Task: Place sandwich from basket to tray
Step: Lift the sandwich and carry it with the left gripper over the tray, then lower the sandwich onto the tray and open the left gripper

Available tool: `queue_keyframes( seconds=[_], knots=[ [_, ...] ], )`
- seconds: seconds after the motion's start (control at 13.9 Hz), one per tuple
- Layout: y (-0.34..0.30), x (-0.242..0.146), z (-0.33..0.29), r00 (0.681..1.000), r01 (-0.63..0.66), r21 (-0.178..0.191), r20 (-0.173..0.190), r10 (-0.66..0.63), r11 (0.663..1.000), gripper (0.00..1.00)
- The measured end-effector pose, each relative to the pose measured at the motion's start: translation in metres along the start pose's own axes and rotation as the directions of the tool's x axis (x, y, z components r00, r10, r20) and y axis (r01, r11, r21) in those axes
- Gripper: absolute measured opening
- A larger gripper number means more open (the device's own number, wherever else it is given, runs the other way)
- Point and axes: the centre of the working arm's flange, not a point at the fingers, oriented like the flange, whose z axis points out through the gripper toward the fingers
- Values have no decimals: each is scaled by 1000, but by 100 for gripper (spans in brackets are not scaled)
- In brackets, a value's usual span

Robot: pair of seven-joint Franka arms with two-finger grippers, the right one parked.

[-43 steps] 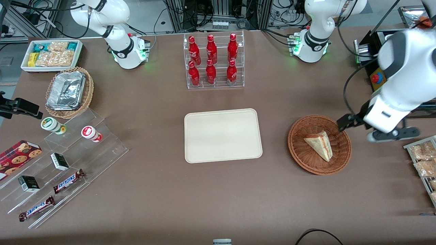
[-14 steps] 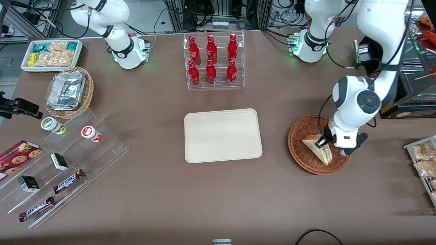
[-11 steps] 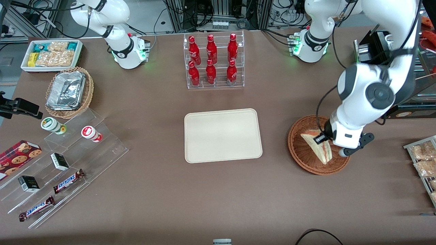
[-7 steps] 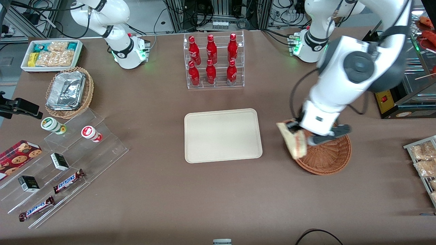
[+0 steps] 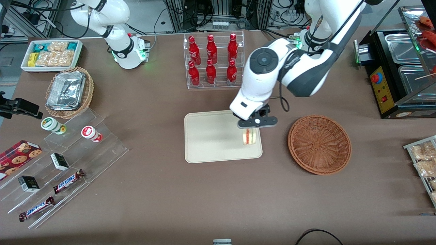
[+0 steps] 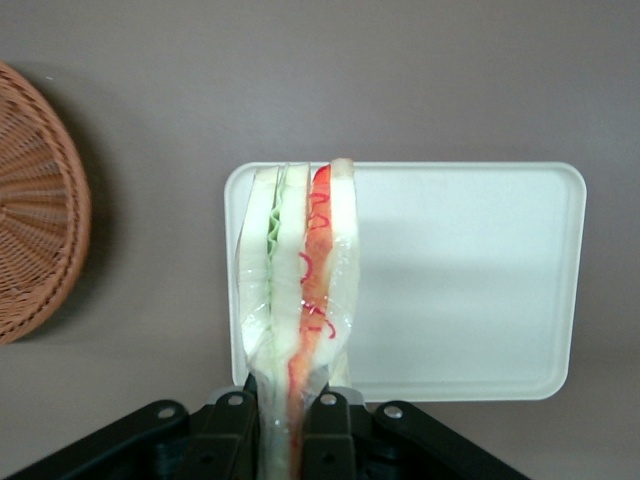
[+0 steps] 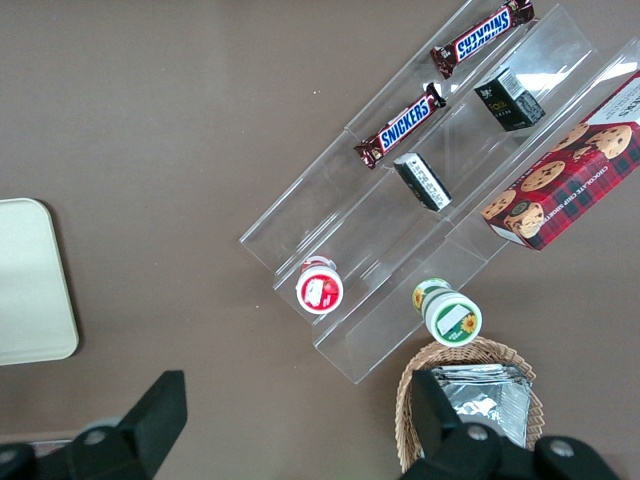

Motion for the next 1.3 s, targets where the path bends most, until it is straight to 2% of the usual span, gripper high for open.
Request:
queue_keyframes(
  seconds=[0.14, 0.22, 0.29, 0.58, 0.87, 1.01, 1.15, 1.3],
  knots=[
    [18, -8, 31, 1000, -21, 27, 8, 21, 999, 17],
    [29, -12, 51, 1000, -19, 27, 6, 19, 999, 17],
    [39, -14, 72, 1000, -19, 19, 10, 19, 1000, 17],
    [57, -22, 136, 995, -34, -13, 89, 35, 999, 17],
    [73, -31, 169, 991, -28, -58, 126, 35, 998, 17],
    [83, -38, 178, 995, -14, -55, 94, 19, 998, 17],
    [87, -41, 188, 998, 5, -31, 63, -3, 1000, 17],
    [87, -42, 195, 998, 8, -24, 56, -7, 1000, 17]
  ],
)
